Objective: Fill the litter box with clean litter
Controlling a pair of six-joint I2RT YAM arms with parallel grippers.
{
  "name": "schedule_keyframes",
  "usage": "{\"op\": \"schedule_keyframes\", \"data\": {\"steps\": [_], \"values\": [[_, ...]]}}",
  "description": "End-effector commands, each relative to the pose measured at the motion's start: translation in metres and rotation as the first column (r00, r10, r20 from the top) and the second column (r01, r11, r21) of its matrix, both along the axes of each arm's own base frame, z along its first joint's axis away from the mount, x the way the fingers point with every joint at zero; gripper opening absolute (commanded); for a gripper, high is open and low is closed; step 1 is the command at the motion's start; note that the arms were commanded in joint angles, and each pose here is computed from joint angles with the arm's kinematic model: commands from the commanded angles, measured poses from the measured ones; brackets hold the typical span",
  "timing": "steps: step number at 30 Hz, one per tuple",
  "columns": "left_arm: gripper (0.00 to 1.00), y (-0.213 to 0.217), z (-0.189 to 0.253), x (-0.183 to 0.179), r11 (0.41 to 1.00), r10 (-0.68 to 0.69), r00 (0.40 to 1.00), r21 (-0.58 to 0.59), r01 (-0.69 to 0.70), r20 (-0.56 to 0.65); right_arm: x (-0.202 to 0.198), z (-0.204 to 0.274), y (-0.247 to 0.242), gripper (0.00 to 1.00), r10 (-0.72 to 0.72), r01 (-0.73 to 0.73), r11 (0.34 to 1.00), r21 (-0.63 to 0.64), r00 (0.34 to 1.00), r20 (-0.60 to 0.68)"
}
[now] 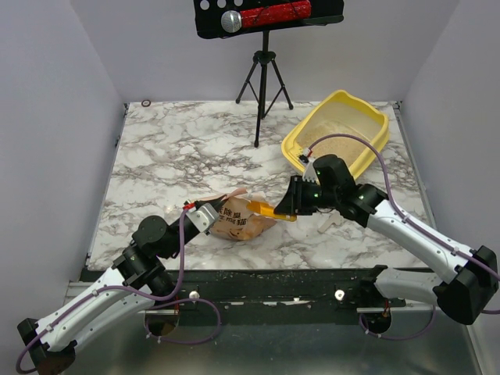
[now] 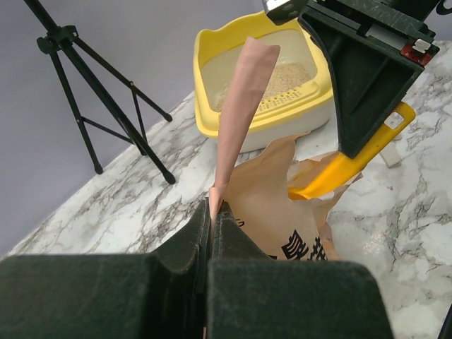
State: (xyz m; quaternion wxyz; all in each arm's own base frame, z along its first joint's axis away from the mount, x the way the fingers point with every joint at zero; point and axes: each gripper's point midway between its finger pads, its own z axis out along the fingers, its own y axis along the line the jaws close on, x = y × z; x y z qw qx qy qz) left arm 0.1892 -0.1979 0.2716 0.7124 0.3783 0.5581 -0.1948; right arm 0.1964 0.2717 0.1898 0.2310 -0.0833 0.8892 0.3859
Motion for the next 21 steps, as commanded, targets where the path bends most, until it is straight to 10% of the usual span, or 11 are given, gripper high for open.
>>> {"op": "schedule_keyframes", "data": {"steps": [1,21], "values": [[0.0,0.008,0.047,0.0,0.994,0.035,0.995,-0.11,-0.024,0.091,0.0,0.001,-0.001,0.43,-0.044,0.044,0.999,0.002,0.999,0.026],[0.0,0.008,0.048,-0.001,0.993,0.033,0.995,-0.114,-0.022,0.092,-0.003,0.009,-0.004,0.41,-0.173,0.163,0.983,0.08,0.975,0.14]]}}
